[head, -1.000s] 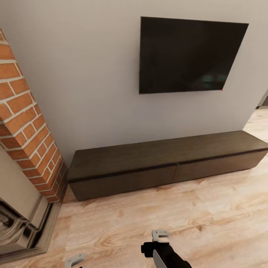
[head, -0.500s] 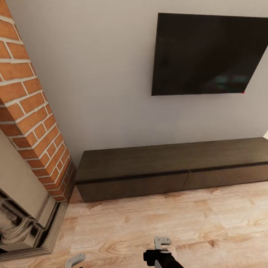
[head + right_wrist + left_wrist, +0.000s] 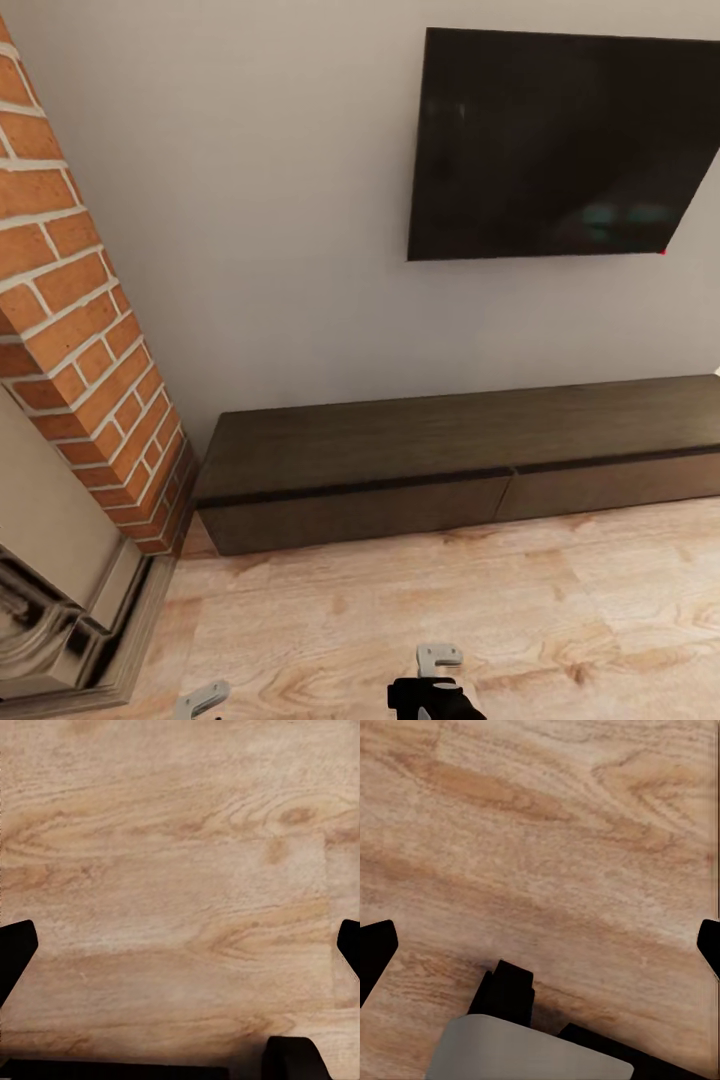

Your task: Place each of the two pumpkins and all three candles from the living room inside a cabinet in the living room (use any cabinet), then make sure every cabinet is closed, and position the cauldron so it is next to a table in the living room.

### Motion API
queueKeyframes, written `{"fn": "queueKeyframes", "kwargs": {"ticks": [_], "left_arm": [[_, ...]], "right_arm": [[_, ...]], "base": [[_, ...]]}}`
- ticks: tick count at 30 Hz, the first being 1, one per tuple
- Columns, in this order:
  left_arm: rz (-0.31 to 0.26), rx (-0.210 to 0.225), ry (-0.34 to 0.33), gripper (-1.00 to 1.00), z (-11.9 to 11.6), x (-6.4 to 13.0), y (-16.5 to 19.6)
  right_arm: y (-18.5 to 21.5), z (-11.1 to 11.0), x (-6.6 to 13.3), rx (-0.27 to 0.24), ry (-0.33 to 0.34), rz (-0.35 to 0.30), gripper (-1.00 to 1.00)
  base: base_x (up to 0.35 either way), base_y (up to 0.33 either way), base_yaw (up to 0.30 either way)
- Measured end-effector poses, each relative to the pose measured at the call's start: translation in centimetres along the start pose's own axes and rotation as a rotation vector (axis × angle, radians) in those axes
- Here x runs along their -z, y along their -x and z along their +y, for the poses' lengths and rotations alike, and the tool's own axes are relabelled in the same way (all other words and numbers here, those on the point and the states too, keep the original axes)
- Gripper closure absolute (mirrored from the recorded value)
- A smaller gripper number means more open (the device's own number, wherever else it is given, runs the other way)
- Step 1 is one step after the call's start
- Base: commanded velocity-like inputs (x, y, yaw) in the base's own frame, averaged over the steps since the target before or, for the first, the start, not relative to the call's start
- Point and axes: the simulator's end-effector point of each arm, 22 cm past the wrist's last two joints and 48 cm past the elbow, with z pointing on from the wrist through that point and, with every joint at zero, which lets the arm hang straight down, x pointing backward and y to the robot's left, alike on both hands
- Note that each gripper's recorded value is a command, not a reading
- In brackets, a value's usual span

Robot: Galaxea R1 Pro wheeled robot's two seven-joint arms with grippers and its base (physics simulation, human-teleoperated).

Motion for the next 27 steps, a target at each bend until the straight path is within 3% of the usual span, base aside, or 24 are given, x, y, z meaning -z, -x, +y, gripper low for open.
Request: {"fn": "queueKeyframes", "kwargs": {"ticks": [13, 27], "left_arm": [[0.000, 0.000, -0.001, -1.00, -0.07, 0.01, -0.02], [0.000, 0.000, -0.001, -1.00, -0.09, 0.01, -0.02]], "right_arm": [[0.25, -0.07, 0.05, -0.001, -0.004, -0.003, -1.00], [0.44, -0.06, 0.05, -0.001, -0.004, -0.012, -1.00]], "base": [[0.044, -0.023, 0.014], [0.071, -0.055, 0.260]]}}
